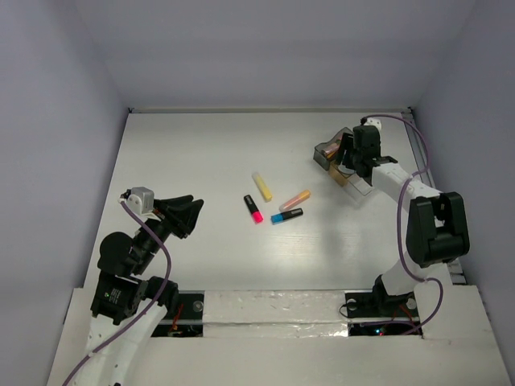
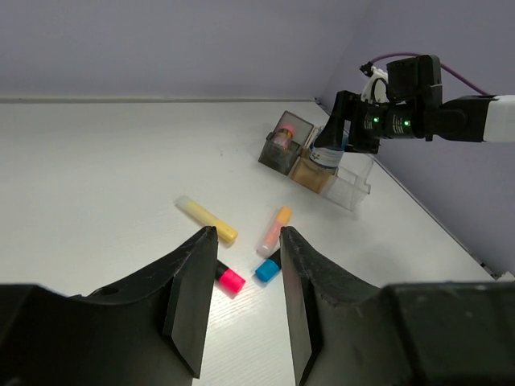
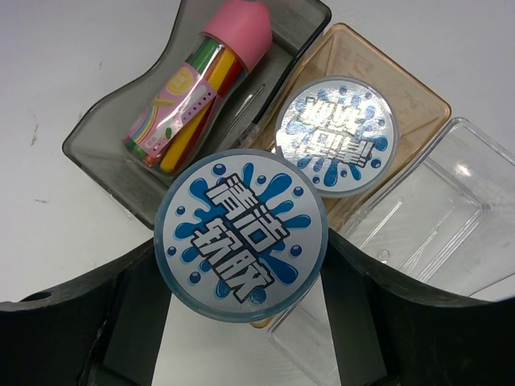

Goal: Sort the stationery into containers
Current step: Place the stationery in the storage box.

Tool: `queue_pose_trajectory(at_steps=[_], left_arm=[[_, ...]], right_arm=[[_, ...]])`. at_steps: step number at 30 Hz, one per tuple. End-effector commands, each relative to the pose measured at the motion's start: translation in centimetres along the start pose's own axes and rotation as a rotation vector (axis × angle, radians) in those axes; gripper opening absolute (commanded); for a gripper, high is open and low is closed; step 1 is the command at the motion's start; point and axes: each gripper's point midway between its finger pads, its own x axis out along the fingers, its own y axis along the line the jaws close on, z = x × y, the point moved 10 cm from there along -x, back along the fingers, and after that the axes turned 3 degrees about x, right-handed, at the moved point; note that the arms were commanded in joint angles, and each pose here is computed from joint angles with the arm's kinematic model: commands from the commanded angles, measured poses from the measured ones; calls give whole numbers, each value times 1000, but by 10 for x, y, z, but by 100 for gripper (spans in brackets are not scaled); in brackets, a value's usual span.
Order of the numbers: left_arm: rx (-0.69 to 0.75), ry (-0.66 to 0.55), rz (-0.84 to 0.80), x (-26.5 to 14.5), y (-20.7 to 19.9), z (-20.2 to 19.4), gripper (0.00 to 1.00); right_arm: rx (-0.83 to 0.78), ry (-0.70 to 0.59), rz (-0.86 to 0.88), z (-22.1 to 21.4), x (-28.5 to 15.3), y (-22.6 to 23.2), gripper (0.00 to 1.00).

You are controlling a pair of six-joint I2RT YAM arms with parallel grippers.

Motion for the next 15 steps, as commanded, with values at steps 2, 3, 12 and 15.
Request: queue_pose_trajectory(at_steps=[2,3,12,15], left_arm=[[12,-42,-25,2,-3,7,34],[11,-42,-25,2,-3,7,34],[12,-46,-28,2,-3,8,34],[13,-43,-27,2,-3,8,34]], right_arm=[[37,-141,61,35,-6,11,34],[45,-168,75,39,-7,13,34],[79,-266,96,40,-25,6,34],[71,-265,88,39,-21,6,34]])
